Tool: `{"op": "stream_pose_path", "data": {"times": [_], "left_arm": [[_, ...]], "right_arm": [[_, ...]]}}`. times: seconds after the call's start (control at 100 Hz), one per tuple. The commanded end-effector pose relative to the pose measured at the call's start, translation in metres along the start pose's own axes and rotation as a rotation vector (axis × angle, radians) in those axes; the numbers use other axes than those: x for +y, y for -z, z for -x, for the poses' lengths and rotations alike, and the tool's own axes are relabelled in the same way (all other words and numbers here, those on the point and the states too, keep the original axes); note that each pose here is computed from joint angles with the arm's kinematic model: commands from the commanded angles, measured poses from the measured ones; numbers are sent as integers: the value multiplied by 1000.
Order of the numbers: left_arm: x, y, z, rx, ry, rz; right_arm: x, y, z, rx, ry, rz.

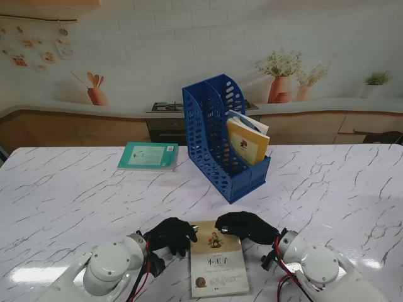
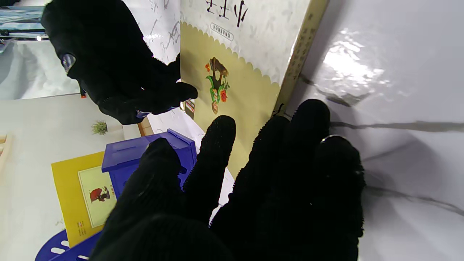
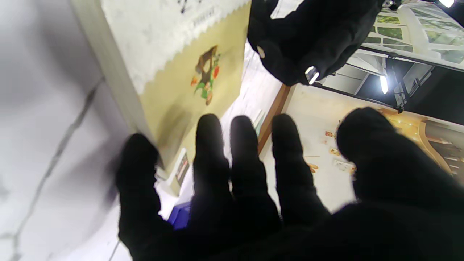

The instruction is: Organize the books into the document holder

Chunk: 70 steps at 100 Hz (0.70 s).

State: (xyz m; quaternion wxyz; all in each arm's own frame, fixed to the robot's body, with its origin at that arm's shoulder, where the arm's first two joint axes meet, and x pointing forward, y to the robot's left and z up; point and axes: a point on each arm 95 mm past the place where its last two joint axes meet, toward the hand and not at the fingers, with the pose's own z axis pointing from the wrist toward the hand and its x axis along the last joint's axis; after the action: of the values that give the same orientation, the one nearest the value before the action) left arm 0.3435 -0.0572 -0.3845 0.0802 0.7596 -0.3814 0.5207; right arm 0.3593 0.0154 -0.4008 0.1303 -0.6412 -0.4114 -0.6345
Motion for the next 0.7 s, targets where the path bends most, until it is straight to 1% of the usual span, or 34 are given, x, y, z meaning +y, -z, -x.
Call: {"op": "stream_pose_path", "data": {"times": [0.0,0.11,0.23,0.36,0.56,0.69], "left_arm": [[22,-10,-2,36,36,67],[25,-19,-5,57,43,83],[25,-25,-10,80,40,85],[25,-28,-15,100,44,80],[21,-23,-19,122,37,62],[14,-15,-23,131,36,46]], "right_arm": [[-16,7,11,-39,-19,-29],[-10,11,13,-58,-8,-20],[-5,13,12,-68,-31,2],[1,14,9,-71,-5,24],[6,19,-2,-65,50,43],[11,23,-13,-75,103,82]]}}
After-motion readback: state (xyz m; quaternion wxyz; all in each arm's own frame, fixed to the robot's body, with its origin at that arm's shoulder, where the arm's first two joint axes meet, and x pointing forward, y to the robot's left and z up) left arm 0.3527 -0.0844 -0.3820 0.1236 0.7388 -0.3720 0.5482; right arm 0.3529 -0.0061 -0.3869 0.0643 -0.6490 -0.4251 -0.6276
